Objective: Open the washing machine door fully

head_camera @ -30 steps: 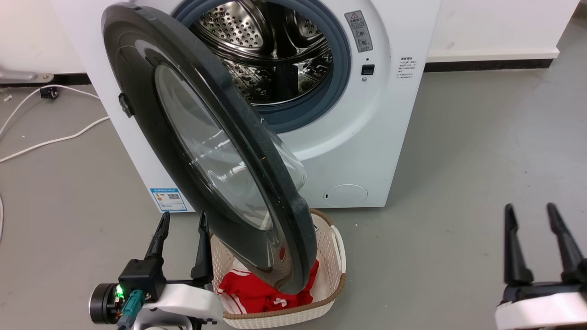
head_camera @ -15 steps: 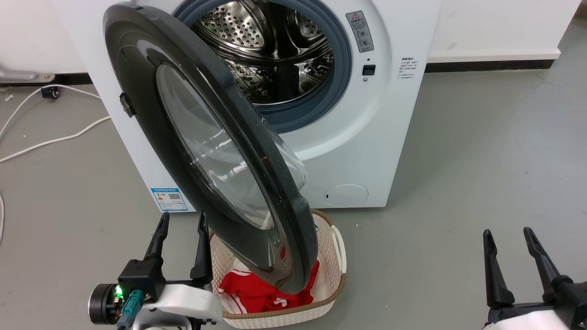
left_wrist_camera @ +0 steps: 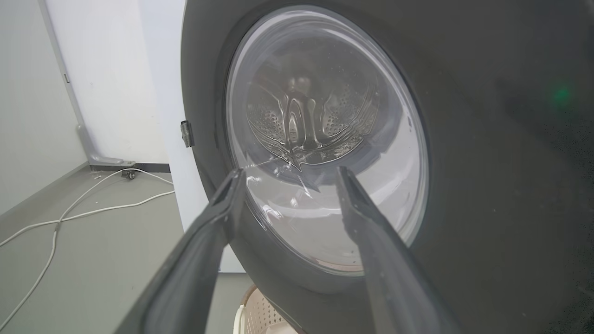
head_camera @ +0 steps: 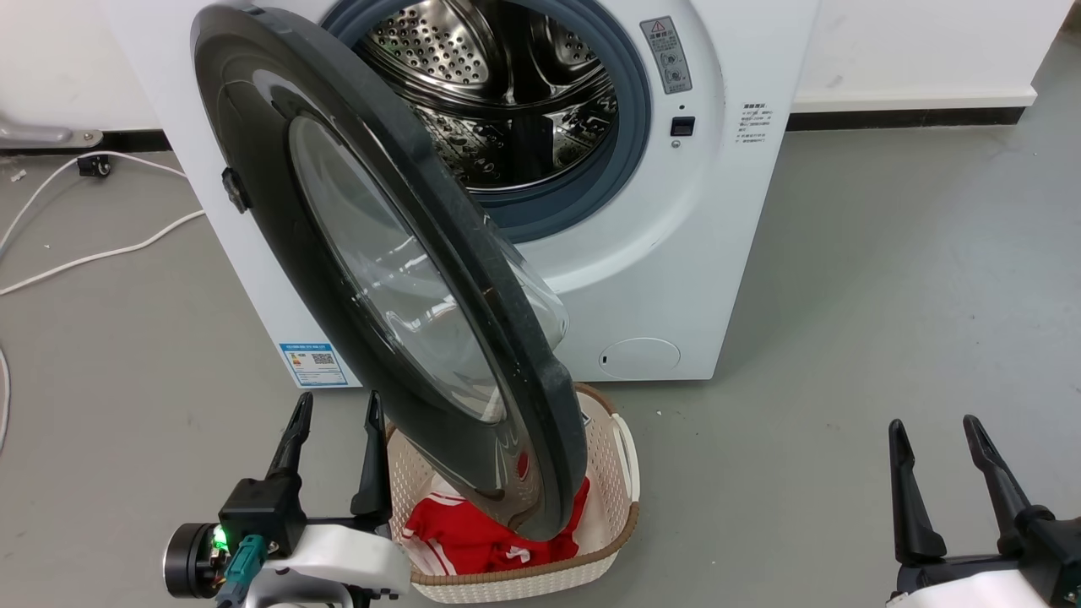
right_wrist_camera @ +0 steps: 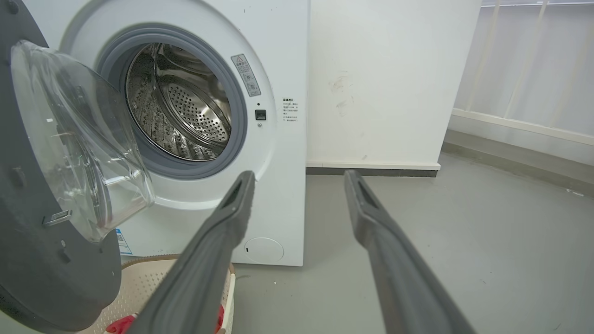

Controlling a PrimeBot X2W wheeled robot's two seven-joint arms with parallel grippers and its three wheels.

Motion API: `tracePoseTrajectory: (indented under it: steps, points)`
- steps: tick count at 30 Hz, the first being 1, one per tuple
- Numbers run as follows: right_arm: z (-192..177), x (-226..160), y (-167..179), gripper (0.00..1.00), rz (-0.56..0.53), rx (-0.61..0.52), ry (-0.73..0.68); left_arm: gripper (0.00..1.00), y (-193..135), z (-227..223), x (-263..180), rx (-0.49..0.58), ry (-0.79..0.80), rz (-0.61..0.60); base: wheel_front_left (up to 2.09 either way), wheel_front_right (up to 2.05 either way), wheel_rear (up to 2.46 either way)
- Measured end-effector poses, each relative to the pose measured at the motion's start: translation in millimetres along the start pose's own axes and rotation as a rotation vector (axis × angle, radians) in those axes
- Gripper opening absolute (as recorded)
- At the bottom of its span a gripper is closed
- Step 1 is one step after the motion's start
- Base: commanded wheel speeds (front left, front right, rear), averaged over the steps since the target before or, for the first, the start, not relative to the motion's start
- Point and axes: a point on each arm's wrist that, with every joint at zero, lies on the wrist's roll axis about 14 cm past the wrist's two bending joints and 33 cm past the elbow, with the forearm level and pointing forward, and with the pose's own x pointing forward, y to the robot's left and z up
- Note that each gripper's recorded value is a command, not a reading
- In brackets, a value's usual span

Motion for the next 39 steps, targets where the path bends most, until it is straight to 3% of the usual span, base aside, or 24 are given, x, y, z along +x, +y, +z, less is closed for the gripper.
tracePoseTrajectory:
  steps: [1,2,3,4,13,19,29,39]
  points:
    - [0.0,0.1,0.2,1.0,0.0,0.0,0.0,0.88,-0.4,-0.2,0.0,-0.001,0.001,-0.002,0.0,0.0,0.0]
    - [-0.1,0.1,0.3,1.0,0.001,0.001,0.0,0.36,-0.4,-0.3,0.0,-0.001,0.001,-0.003,0.0,0.0,0.0]
    - [-0.2,0.1,0.4,1.0,0.001,0.003,0.0,0.12,-0.5,-0.6,0.1,-0.001,0.002,-0.003,0.0,0.0,0.0]
    - [-0.4,0.1,0.1,1.0,0.0,0.005,0.001,0.0,-0.9,-0.8,0.1,-0.001,0.002,-0.004,0.0,0.0,0.0]
    - [-0.6,0.1,-0.2,1.0,-0.003,0.014,0.0,0.0,-2.0,-1.2,0.0,-0.013,0.003,-0.011,0.0,0.0,0.0]
    - [0.2,0.5,0.4,1.0,-0.001,0.02,-0.003,0.0,-0.6,22.6,5.6,-0.022,-0.072,-0.007,0.0,0.0,0.0]
    - [1.7,-0.4,0.5,1.0,-0.001,0.021,-0.007,0.0,0.9,121.5,14.1,0.012,-0.379,-0.002,0.0,0.0,0.0]
    - [4.9,-1.8,1.4,1.0,0.002,0.021,-0.017,0.0,-21.2,221.8,-10.6,0.062,-0.708,-0.066,0.0,0.0,0.0]
